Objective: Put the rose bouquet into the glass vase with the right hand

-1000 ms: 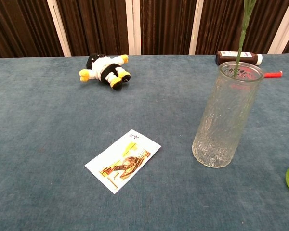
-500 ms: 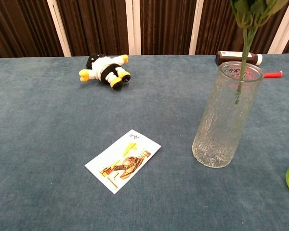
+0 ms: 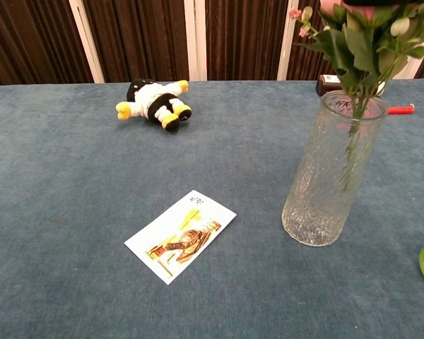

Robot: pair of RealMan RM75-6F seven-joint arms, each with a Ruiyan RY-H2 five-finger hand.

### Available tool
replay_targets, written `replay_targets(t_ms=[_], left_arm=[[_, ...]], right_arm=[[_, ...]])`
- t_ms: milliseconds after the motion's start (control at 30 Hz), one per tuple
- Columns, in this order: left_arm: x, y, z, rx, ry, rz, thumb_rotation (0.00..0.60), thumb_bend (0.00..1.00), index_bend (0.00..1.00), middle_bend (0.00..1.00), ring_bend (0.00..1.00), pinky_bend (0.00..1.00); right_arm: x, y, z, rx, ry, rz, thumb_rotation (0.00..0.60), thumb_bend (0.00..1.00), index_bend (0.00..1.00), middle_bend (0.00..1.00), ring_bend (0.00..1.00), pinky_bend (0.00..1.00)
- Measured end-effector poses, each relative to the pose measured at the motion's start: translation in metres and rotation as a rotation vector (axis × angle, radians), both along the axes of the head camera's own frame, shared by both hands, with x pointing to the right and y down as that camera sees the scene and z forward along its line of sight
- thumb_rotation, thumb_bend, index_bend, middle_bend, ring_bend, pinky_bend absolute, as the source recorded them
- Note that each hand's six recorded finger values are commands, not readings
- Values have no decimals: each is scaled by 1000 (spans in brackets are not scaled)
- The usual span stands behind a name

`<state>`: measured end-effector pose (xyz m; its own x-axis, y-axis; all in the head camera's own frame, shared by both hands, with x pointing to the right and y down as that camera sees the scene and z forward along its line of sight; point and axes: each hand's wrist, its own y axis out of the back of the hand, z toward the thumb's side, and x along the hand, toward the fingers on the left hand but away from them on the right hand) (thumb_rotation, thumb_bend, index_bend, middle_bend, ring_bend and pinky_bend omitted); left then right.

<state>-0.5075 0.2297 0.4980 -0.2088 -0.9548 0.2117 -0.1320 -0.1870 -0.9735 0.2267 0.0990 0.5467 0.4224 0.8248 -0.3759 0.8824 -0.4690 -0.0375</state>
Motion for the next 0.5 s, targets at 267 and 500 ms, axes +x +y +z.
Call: replay_targets(t_ms=[267,500], left_arm=[[1,0,0,-5,2,2,600,197,140,0,0,0],[1,0,0,-4,3,2,600,197,143,0,0,0]], right_arm=[[3,14,11,-49,-4,-54,600,220,441,284,195,6],[7,24,14,-66,50,-132,600,128,239,126,51,0]])
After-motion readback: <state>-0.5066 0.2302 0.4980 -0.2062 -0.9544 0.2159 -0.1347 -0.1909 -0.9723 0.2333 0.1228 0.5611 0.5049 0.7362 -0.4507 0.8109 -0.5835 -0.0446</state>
